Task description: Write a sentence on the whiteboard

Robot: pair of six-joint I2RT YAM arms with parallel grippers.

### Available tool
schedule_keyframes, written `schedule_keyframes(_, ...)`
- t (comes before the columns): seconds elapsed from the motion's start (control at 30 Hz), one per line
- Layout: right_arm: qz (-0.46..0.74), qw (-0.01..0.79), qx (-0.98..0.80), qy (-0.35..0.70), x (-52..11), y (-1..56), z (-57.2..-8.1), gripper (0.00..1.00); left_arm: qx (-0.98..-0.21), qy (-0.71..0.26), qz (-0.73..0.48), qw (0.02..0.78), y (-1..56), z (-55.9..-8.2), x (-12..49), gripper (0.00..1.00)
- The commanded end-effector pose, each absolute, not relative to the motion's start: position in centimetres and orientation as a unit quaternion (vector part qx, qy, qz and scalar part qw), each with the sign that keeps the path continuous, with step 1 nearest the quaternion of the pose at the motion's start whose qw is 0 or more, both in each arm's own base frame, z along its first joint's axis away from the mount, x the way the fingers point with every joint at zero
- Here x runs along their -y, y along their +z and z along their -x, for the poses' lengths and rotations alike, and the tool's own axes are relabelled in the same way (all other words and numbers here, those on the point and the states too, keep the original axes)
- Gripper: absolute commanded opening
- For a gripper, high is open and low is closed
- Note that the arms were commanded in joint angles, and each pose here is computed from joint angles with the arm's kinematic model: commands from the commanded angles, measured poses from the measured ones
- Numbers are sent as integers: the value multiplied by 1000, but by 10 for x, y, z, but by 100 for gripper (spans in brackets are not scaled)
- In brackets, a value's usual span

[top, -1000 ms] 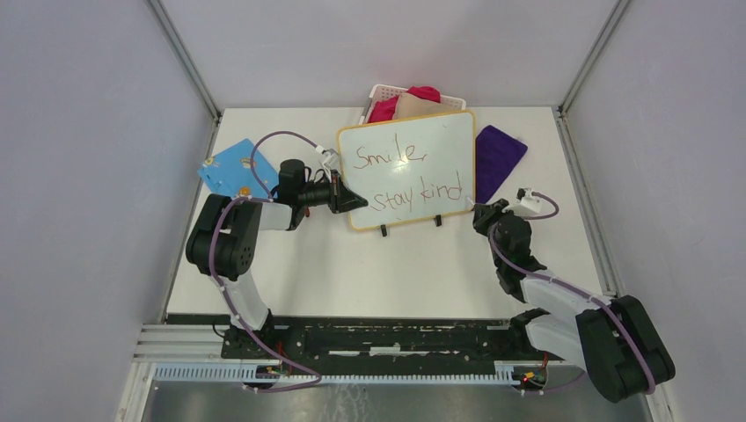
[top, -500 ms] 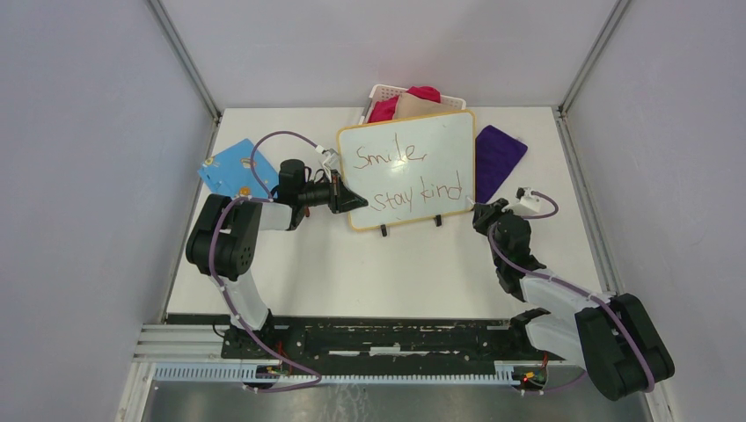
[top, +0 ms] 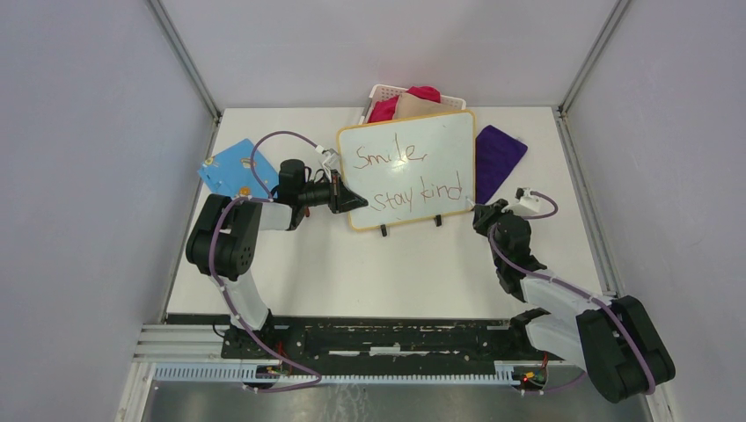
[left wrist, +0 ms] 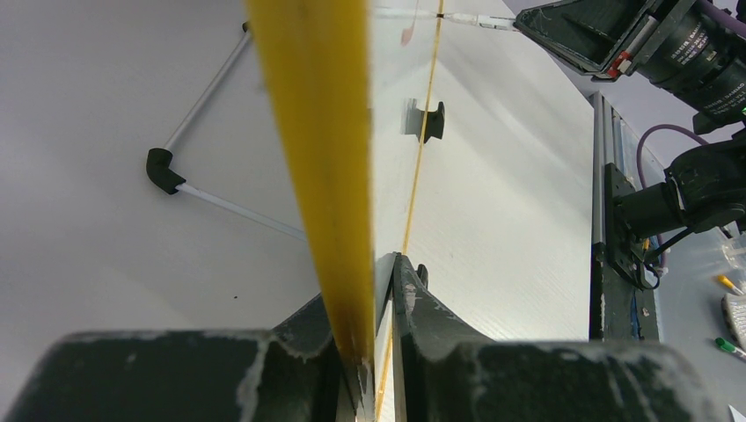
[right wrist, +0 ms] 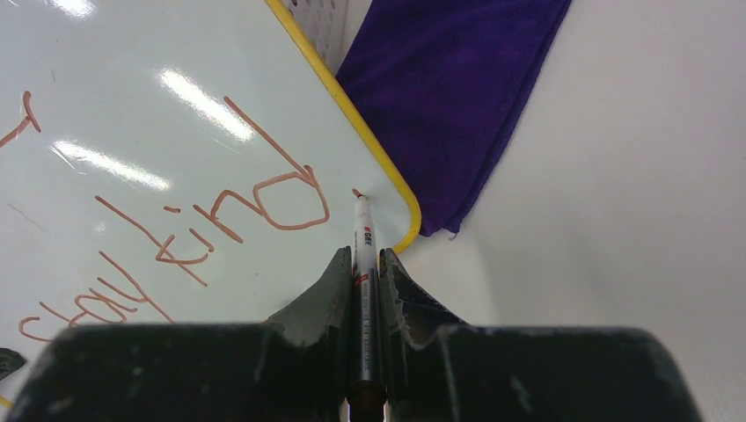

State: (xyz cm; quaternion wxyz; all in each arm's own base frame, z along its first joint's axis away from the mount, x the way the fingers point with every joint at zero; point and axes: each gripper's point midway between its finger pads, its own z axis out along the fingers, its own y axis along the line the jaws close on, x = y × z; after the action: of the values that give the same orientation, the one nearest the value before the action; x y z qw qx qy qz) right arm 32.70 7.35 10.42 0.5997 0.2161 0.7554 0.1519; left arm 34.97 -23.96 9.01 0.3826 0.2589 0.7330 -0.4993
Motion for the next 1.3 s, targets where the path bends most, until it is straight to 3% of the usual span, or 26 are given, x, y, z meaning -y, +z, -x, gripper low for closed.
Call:
schedule_keyframes(0.0, -209, 603, -756, 145, -72, 110, -330, 0, -809, -441, -225, 316, 24, -334, 231, 2)
schedule_keyframes(0.57, -210, 603, -757, 142, -70, 110, -326, 0, -811, -438, -227, 315, 23, -333, 231, 2)
schedule_keyframes(1.03, -189, 627, -730, 195, -84, 173, -325, 0, -815, -430, -223, 318, 23, -335, 230, 2)
schedule_keyframes(1.17, -166, 639, -723, 204, -87, 195, -316, 0, -818, -422, -221, 321, 24, -337, 229, 10)
schedule_keyframes(1.27, -138, 649, -721, 201, -87, 208, -307, 0, -822, -414, -220, 325, 25, -338, 227, 26)
